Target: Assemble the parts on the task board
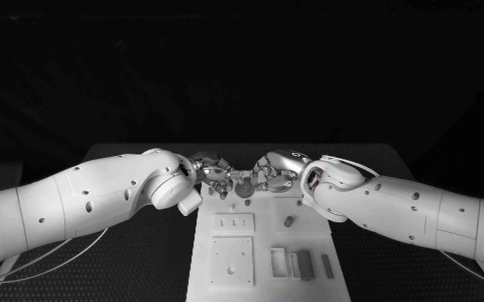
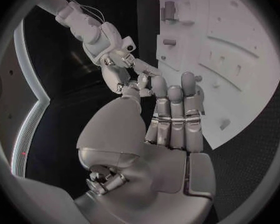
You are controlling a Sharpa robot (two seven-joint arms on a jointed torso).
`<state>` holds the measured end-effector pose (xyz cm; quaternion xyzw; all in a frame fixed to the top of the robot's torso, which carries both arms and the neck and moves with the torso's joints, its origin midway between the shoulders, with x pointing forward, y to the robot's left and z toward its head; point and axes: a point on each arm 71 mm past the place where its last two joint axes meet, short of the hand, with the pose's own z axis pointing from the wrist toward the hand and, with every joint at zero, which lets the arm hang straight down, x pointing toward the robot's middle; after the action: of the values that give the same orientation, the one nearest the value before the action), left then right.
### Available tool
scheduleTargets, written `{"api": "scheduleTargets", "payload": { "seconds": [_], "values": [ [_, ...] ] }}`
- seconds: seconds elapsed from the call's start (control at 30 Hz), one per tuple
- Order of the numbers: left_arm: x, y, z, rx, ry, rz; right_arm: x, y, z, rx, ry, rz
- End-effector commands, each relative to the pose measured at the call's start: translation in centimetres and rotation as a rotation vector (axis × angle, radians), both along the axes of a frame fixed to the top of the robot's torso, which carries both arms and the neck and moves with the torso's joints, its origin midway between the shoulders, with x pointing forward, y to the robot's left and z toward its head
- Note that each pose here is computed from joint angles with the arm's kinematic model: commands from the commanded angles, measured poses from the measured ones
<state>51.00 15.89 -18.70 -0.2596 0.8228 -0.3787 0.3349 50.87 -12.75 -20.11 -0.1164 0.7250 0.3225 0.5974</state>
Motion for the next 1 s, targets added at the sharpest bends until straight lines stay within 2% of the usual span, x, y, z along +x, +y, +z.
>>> {"api": "scheduleTargets", "payload": {
  "seconds": [0.03, 0.5, 1.0],
  "values": [
    [-0.25, -0.4, -0.11, 0.041, 0.022, -0.016, -0.2, 0.6, 0.0, -0.027, -0.006, 0.007],
    [-0.37, -1.2, -0.25, 0.071, 0.028, -0.031, -0.9, 2.0, 0.2, -0.021, -0.012, 0.037],
    [-0.29, -1.1, -0.26, 0.074, 0.027, -0.021, -1.2, 2.5, 0.2, -0.017, -0.009, 0.051]
  ]
}}
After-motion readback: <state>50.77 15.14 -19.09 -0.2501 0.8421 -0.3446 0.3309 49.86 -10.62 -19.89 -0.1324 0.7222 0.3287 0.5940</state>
